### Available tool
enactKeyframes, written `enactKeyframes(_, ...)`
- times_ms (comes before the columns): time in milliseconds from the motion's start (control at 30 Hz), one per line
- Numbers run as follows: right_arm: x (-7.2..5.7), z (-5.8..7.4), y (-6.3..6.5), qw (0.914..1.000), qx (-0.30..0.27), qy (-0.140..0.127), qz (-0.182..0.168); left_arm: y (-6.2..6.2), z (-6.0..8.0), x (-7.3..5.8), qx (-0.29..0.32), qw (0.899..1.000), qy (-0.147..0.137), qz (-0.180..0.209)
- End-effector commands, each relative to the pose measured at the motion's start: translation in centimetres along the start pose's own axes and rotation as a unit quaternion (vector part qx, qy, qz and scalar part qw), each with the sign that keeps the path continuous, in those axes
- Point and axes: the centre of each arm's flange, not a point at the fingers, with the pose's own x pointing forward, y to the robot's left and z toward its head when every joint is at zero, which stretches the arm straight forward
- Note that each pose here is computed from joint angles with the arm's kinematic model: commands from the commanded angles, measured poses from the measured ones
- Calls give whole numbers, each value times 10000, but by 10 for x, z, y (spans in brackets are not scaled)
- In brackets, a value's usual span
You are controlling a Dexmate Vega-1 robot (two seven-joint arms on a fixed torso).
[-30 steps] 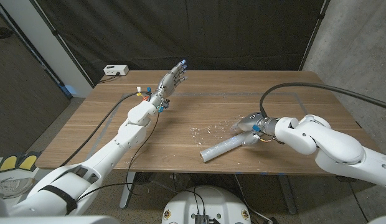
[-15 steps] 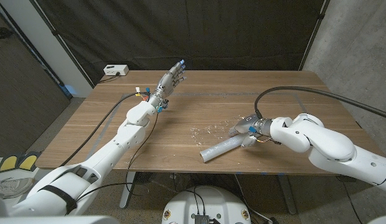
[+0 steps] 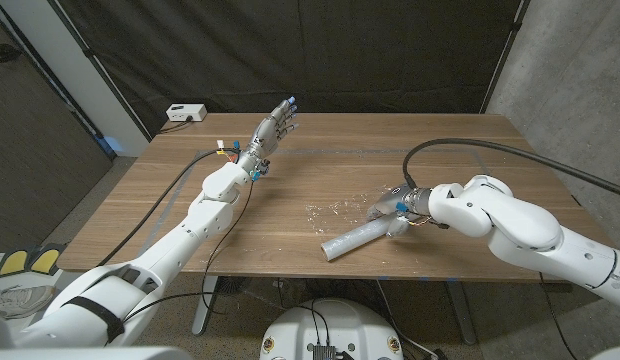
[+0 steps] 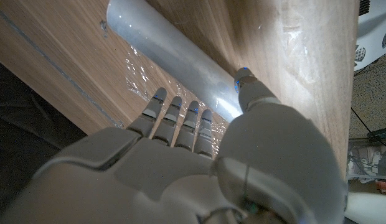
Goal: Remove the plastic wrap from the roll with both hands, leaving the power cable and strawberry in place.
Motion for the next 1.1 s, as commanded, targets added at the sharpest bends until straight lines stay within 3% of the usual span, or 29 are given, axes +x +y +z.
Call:
enactKeyframes(33, 10, -2, -4, 9998, -119, -107, 104, 2, 0, 2, -7, 10000, 16, -27)
enactKeyframes(500, 20, 1, -3, 9997, -102, -150, 178, 5, 0, 1, -8, 10000, 34, 5)
enactKeyframes(633, 20, 2, -1, 9998, -103, -161, 32, 5, -1, 1, -14, 10000, 41, 9)
enactKeyframes(867, 23, 0, 6, 9998, -42, -142, -160, 5, 0, -1, 5, 10000, 22, 20)
enactKeyframes(1100, 28, -1, 15, 9998, 90, -111, -108, 6, 1, -3, 9, 10000, 23, 41)
